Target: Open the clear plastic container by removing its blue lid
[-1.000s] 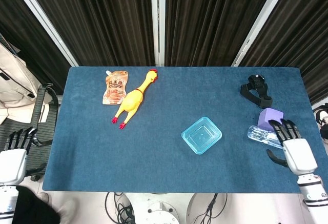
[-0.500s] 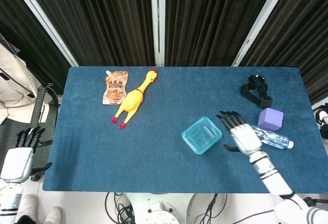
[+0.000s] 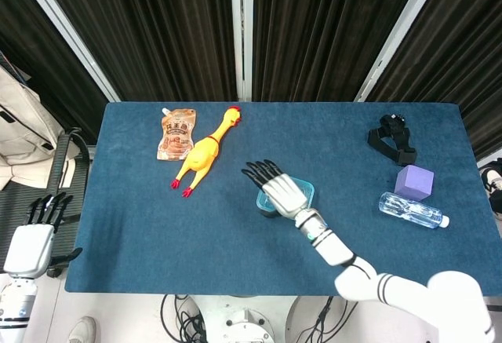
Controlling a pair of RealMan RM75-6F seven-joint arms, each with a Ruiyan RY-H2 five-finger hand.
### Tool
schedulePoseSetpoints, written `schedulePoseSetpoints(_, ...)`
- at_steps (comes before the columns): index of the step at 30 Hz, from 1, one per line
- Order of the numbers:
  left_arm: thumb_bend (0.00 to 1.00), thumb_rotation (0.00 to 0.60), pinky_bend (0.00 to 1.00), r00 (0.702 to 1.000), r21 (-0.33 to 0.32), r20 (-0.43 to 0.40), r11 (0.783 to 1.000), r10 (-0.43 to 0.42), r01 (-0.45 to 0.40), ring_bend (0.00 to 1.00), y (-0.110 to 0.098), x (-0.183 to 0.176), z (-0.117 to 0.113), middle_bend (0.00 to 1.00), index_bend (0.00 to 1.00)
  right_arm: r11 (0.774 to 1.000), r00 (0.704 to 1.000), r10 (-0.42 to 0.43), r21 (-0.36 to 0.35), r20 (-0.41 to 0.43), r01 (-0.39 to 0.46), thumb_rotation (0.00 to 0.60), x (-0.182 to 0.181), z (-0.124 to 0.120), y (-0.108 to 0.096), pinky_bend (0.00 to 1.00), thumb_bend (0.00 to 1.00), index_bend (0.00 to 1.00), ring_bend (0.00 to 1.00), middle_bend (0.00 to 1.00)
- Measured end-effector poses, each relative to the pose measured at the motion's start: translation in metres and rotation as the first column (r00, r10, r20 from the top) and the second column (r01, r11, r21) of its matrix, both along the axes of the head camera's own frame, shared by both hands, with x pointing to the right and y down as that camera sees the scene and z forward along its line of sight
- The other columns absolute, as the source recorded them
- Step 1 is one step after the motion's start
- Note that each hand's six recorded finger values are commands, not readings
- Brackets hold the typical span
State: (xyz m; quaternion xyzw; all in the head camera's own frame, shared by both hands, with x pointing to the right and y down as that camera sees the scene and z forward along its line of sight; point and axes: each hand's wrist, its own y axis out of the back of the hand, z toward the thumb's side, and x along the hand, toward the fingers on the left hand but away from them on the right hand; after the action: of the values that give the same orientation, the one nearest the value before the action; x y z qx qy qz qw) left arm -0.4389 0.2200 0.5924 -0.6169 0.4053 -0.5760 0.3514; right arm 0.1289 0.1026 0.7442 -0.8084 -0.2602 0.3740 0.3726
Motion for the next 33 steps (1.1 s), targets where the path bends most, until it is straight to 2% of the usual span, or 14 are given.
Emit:
schedulePoseSetpoints(3, 0.0, 0.6, 0.0, 1.0, 0.002, -0.002, 1.0, -0.003, 0.003, 0.0, 0.001, -0.001, -0.001, 0.05, 0.1, 0.999, 1.0, -0.011, -0.033, -0.015, 0.01, 0.6, -0.005, 0.002, -0.004, 0.0, 0.09, 0.01, 0.0, 0.12)
schedulePoseSetpoints(6, 0.0, 0.6, 0.0, 1.0, 0.0, -0.008, 1.0, -0.017, 0.017, 0.0, 0.002, -0.002, 0.001, 0.05, 0.1, 0.998, 1.0, -0.001, -0.058, -0.01, 0.0, 0.6, 0.007, -0.008, -0.01, 0.0, 0.12, 0.01, 0.0, 0.16)
schedulePoseSetpoints(10, 0.0, 0.6, 0.0, 1.0, -0.009, -0.018, 1.0, -0.017, 0.017, 0.0, 0.002, 0.002, 0.006, 0.05, 0.1, 0.995, 0.999, 0.05, -0.09, -0.02, -0.051, 0.6, 0.05, -0.029, -0.021, 0.0, 0.22, 0.01, 0.0, 0.21)
schedulePoseSetpoints(14, 0.0, 0.6, 0.0, 1.0, -0.009, -0.018, 1.0, -0.011, 0.011, 0.0, 0.001, 0.006, 0.008, 0.05, 0.1, 0.984, 0.992, 0.118, -0.13, -0.047, -0.123, 0.6, 0.098, -0.042, -0.026, 0.0, 0.25, 0.01, 0.0, 0.21)
schedulePoseSetpoints(19, 0.0, 0.6, 0.0, 1.0, -0.009, -0.016, 1.0, -0.002, 0.002, 0.0, 0.0, 0.011, 0.007, 0.05, 0.1, 0.959, 0.984, 0.178, -0.22, -0.03, -0.18, 0.6, 0.124, -0.04, -0.019, 0.0, 0.25, 0.01, 0.0, 0.19)
schedulePoseSetpoints(25, 0.0, 0.6, 0.0, 1.0, -0.003, -0.008, 1.0, 0.004, -0.004, 0.0, -0.002, 0.014, 0.003, 0.05, 0.1, 0.947, 0.989, 0.149, -0.285, -0.016, -0.148, 0.6, 0.137, -0.035, 0.001, 0.0, 0.25, 0.01, 0.0, 0.18)
schedulePoseSetpoints(28, 0.0, 0.6, 0.0, 1.0, -0.004, -0.005, 1.0, -0.001, 0.001, 0.0, 0.0, 0.012, 0.001, 0.05, 0.1, 0.95, 0.992, 0.123, -0.289, -0.008, -0.12, 0.6, 0.143, -0.038, 0.009, 0.0, 0.27, 0.01, 0.0, 0.18)
schedulePoseSetpoints(33, 0.0, 0.6, 0.0, 1.0, -0.013, -0.007, 1.0, -0.007, 0.007, 0.0, 0.003, 0.011, 0.001, 0.05, 0.1, 0.954, 0.993, 0.116, -0.278, -0.006, -0.113, 0.6, 0.156, -0.048, 0.011, 0.0, 0.36, 0.01, 0.0, 0.2)
